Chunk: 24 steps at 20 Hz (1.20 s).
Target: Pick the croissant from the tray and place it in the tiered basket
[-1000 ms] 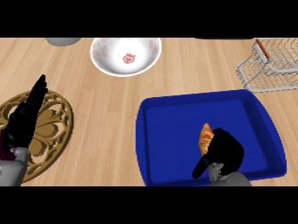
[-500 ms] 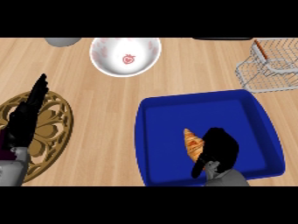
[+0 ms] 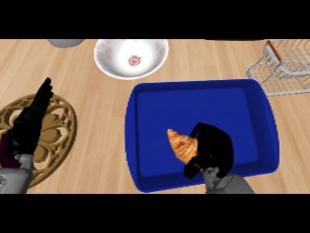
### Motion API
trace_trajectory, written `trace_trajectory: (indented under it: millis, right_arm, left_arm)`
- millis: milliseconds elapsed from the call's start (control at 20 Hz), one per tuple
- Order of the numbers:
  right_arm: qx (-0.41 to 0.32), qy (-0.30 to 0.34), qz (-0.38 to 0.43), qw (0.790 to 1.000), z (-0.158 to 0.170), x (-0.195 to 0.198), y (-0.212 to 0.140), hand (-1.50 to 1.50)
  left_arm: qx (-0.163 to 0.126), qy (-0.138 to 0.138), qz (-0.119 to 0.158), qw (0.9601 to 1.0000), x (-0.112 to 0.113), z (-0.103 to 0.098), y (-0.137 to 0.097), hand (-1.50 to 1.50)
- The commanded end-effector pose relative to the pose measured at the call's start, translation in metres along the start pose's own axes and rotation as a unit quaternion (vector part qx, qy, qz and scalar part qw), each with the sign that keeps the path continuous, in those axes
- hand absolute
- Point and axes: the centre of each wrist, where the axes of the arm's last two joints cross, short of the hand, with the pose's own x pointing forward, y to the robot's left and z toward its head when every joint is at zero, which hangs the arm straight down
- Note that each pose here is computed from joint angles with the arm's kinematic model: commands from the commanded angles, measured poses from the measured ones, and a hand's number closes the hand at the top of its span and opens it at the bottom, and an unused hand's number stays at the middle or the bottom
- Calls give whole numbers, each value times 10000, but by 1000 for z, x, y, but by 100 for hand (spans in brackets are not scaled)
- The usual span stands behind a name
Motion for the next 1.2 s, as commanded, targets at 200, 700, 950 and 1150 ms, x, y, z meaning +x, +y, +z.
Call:
trace_trajectory:
  millis: [200, 700, 950, 1150]
  right_arm:
    - [-257, -2624, -1224, 9568, 19, 19, -61, 150]
    - [-2315, -2825, -1822, 9129, 50, -13, -189, 150]
    - [-2809, -2399, -1167, 9219, 45, -17, -225, 150]
    - [-2447, -2501, -1221, 9288, 12, -12, -260, 150]
  left_arm:
    - [134, -12, -138, 9998, 0, -12, 15, 0]
    - [-14, 17, -59, 10000, -2, -6, 12, 0]
    - [-4, 32, -29, 10000, -24, 1, 2, 0]
    - [-66, -7, -75, 9999, -8, -4, 11, 0]
